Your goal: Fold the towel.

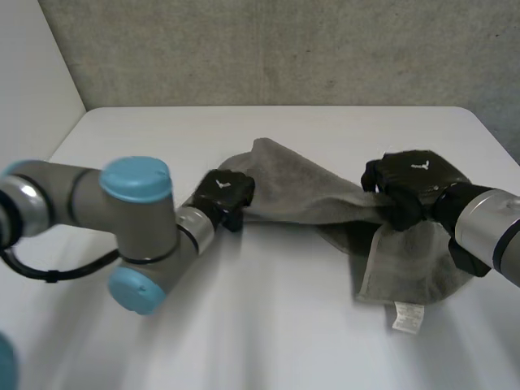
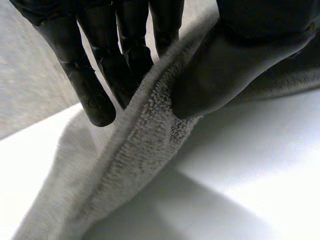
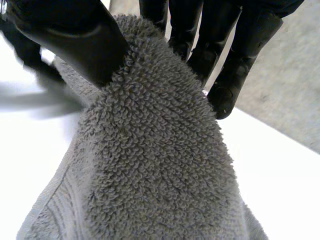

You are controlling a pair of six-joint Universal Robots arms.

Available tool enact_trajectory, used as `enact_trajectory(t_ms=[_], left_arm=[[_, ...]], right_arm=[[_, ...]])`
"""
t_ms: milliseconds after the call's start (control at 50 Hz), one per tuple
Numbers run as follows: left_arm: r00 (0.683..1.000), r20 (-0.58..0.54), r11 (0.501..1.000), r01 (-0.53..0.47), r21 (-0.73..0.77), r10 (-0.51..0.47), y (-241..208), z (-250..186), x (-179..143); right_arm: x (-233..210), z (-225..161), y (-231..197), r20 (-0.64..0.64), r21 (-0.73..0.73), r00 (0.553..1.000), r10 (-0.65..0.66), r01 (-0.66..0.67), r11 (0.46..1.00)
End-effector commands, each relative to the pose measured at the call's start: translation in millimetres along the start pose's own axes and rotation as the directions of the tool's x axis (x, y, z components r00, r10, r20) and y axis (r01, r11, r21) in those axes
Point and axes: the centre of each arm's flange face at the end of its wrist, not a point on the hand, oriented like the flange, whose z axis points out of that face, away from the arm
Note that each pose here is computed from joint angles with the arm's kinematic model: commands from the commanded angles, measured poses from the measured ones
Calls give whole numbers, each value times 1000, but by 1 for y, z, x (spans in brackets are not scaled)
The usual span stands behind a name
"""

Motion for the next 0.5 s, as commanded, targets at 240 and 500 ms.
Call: enact_trajectory(t_ms=[240, 500], left_arm=[[980, -75, 978, -191, -78, 185, -41, -58, -12], [917, 388, 781, -308, 543, 92, -235, -9, -69]], right_arm=[[4, 50, 36, 173, -305, 972, -156, 204, 930], [40, 74, -159, -308, 521, 899, -312, 434, 735]])
